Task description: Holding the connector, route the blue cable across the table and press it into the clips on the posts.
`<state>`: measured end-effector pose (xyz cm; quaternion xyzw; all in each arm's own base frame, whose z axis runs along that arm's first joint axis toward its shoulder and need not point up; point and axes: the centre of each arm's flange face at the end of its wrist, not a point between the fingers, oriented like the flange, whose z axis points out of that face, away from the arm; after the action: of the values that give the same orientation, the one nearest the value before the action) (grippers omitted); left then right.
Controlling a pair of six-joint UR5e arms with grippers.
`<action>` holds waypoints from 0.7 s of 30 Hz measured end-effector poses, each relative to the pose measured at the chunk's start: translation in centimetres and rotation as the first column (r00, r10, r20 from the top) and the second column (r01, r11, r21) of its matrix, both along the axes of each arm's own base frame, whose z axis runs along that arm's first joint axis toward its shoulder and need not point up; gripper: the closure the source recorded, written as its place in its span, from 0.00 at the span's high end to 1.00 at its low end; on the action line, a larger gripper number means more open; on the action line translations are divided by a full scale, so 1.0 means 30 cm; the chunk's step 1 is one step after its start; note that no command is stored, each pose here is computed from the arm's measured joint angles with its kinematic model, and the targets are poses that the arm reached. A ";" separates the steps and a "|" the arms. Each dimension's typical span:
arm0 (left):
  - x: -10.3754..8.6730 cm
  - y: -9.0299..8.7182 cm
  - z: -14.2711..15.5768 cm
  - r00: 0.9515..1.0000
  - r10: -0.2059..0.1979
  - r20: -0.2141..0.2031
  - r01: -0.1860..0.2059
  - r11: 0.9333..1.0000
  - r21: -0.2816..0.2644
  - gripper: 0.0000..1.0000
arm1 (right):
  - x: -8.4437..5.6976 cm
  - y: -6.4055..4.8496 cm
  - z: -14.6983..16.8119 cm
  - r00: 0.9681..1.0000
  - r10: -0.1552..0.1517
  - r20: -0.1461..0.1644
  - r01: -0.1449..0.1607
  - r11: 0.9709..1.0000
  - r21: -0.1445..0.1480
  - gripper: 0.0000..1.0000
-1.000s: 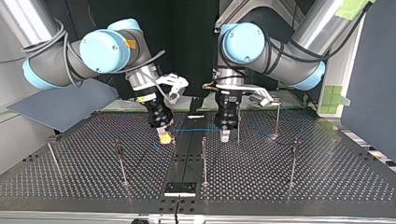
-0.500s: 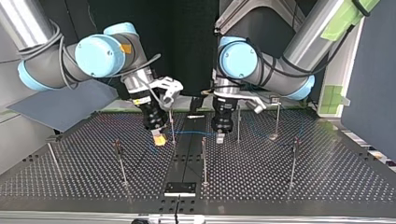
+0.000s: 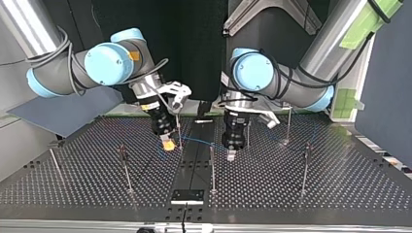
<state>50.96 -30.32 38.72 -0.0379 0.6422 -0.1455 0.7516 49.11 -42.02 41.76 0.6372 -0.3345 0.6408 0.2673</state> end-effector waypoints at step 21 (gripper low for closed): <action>0.142 0.018 -0.032 1.000 -0.011 0.011 0.011 1.000 -0.010 0.00 | -0.049 -0.099 0.033 0.999 -0.026 0.025 0.026 0.999 -0.018 0.00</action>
<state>55.22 -29.77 37.76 -0.0373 0.6377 -0.1528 0.7540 47.65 -44.98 42.76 0.6222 -0.3400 0.6482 0.2774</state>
